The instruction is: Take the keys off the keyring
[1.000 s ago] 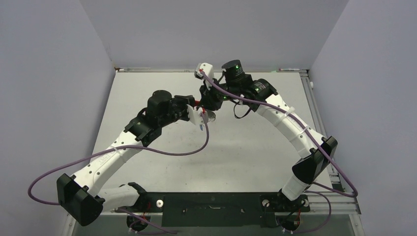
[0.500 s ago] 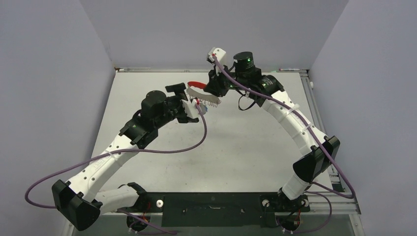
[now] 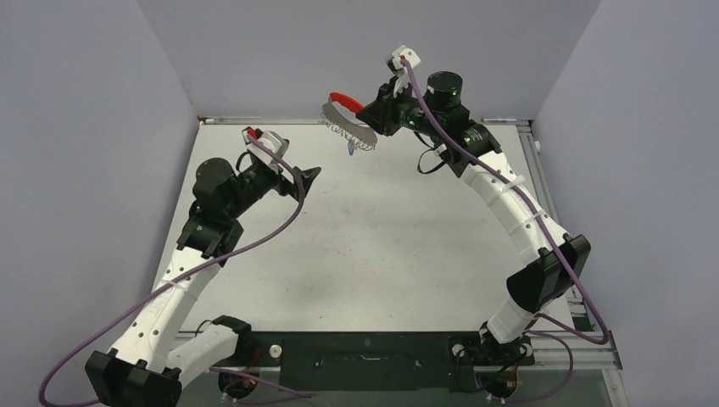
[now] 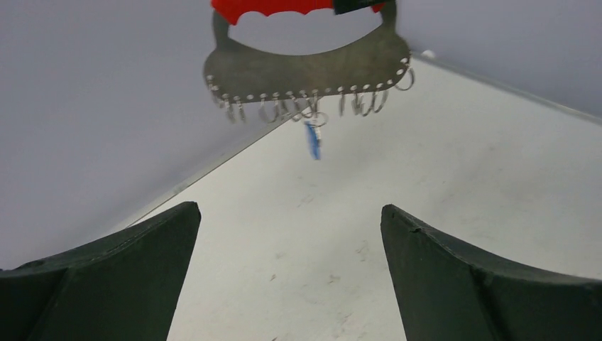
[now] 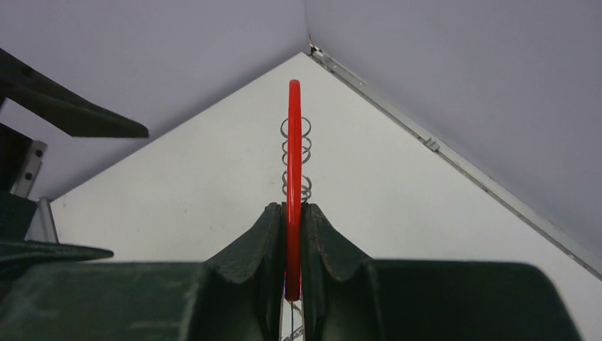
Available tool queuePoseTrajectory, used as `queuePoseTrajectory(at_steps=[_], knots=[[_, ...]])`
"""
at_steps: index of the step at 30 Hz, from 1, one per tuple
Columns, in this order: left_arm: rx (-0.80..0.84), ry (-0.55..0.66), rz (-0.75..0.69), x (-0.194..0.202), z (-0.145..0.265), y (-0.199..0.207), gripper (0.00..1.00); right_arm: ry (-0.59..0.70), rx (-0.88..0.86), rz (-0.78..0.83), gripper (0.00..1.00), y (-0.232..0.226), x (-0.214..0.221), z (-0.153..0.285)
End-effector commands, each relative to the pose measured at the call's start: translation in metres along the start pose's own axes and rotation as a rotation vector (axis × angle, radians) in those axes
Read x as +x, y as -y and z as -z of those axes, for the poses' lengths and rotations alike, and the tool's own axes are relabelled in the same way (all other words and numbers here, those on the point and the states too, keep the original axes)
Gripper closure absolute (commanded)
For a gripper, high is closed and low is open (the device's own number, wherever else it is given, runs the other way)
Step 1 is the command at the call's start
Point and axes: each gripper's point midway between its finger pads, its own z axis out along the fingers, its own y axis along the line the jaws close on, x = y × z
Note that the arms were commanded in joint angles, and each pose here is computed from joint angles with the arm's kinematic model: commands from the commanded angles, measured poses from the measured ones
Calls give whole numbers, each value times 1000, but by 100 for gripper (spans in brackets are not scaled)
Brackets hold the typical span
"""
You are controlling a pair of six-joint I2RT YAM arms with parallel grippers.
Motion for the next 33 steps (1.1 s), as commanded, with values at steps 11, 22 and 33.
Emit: queuePoseTrajectory(at_steps=[11, 22, 33], knots=[[299, 227, 227, -49, -32, 28, 22, 342, -259, 25, 95, -64, -109, 38], [248, 279, 182, -56, -50, 13, 31, 375, -283, -26, 95, -69, -118, 40], [260, 319, 174, -69, -64, 14, 38, 385, -310, -36, 95, -74, -124, 41]])
